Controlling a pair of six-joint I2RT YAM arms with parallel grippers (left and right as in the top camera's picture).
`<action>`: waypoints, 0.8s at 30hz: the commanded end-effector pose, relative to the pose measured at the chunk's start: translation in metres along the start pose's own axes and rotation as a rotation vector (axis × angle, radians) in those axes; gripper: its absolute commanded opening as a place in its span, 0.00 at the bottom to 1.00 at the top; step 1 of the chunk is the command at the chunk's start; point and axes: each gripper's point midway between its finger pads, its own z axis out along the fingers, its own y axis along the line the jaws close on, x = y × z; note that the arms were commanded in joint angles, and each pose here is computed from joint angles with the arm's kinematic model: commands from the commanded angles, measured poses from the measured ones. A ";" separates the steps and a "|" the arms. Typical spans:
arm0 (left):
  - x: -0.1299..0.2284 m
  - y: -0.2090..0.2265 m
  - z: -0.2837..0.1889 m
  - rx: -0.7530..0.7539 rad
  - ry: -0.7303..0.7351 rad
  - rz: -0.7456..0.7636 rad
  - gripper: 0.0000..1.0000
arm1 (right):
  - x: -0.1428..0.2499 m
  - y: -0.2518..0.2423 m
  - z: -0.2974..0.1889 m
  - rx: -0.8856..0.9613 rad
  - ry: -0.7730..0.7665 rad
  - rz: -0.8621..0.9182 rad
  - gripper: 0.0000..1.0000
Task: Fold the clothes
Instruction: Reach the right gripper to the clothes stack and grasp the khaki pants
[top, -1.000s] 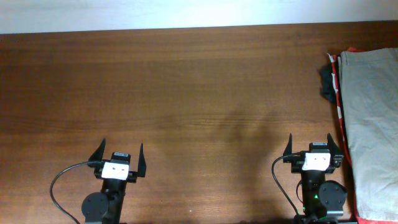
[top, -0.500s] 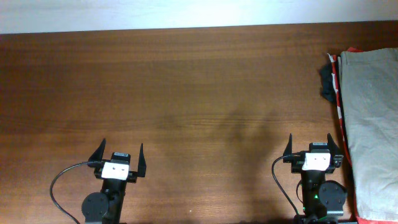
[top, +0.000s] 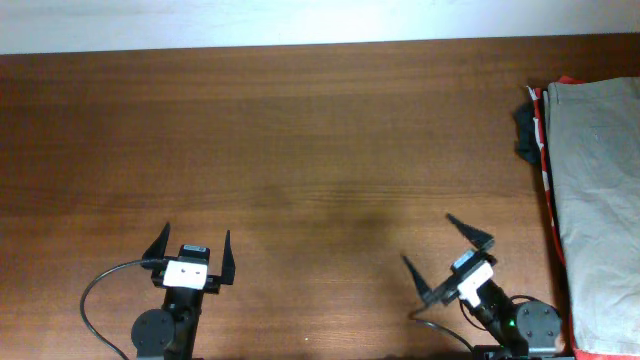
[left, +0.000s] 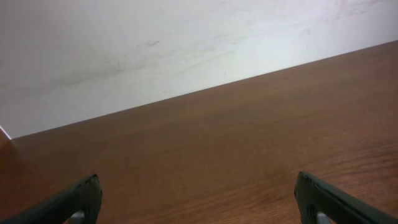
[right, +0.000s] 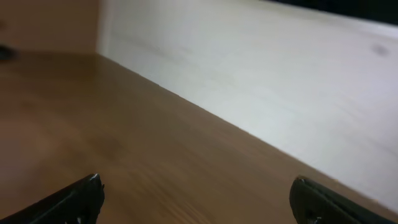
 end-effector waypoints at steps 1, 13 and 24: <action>0.002 -0.003 0.000 0.016 0.006 0.004 0.99 | -0.019 0.041 -0.006 -0.246 -0.100 -0.048 0.99; 0.002 -0.003 0.000 0.016 0.006 0.004 0.99 | -0.070 -0.033 -0.011 0.163 -0.241 0.029 0.99; 0.002 -0.003 0.000 0.016 0.006 0.004 0.99 | -0.139 -0.127 0.003 0.459 -0.102 -0.015 0.99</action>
